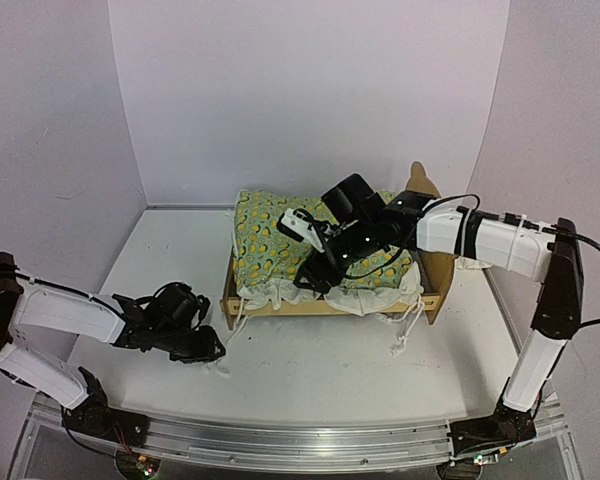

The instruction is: Set up the pet bed

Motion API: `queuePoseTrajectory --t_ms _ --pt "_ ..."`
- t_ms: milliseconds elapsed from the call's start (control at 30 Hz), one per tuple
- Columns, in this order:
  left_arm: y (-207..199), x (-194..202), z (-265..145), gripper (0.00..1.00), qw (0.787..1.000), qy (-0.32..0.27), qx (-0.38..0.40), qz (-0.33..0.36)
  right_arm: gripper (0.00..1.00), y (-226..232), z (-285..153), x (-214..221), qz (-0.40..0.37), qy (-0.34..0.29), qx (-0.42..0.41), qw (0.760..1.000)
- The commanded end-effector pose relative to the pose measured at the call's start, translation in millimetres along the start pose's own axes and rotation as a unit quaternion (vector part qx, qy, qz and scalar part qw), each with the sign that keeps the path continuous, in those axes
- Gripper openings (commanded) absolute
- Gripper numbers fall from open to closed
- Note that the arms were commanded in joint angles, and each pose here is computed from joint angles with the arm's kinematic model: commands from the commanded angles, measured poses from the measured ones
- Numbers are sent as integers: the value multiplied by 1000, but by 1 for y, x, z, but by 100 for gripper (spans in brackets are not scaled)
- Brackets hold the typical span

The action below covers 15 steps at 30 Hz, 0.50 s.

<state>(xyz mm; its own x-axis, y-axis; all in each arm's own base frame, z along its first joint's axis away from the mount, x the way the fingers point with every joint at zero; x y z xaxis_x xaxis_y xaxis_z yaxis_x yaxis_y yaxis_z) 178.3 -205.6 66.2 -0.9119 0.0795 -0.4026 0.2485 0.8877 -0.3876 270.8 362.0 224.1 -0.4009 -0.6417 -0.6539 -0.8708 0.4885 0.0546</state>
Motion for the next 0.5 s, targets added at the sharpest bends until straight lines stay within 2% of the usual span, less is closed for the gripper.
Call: queuePoseTrajectory --t_ms 0,100,233,333,400,467 --pt "4 0 -28 54 999 -6 -13 -33 76 -27 -9 14 -53 17 110 992" --pt "-6 -10 -54 71 998 -31 21 -50 77 -23 -11 21 -39 -14 101 994" --pt "-55 -51 -106 79 982 -111 154 -11 76 -30 -9 30 18 -27 132 991" --pt "-81 -87 -132 85 960 -183 208 -26 75 -29 -10 39 47 -41 140 988" --pt "-93 -103 -128 86 954 -188 228 -54 76 -25 -8 47 47 -40 146 987" --pt "-108 -119 -115 86 956 -159 238 -68 75 -23 -6 52 44 -34 153 987"
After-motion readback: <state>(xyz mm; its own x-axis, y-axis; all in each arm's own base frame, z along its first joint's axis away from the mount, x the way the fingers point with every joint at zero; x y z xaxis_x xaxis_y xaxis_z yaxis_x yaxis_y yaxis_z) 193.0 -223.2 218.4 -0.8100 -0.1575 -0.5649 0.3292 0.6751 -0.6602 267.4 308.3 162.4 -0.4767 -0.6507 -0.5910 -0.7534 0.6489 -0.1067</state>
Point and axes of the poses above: each gripper's point midway between its finger pads, its own z axis out along the fingers, its own y axis along the line the jaws close on, x = y × z, the point moved 6 cm from there along -z, back along the fingers, and after that the axes turned 8 degrees about z, right-handed, at the moved point
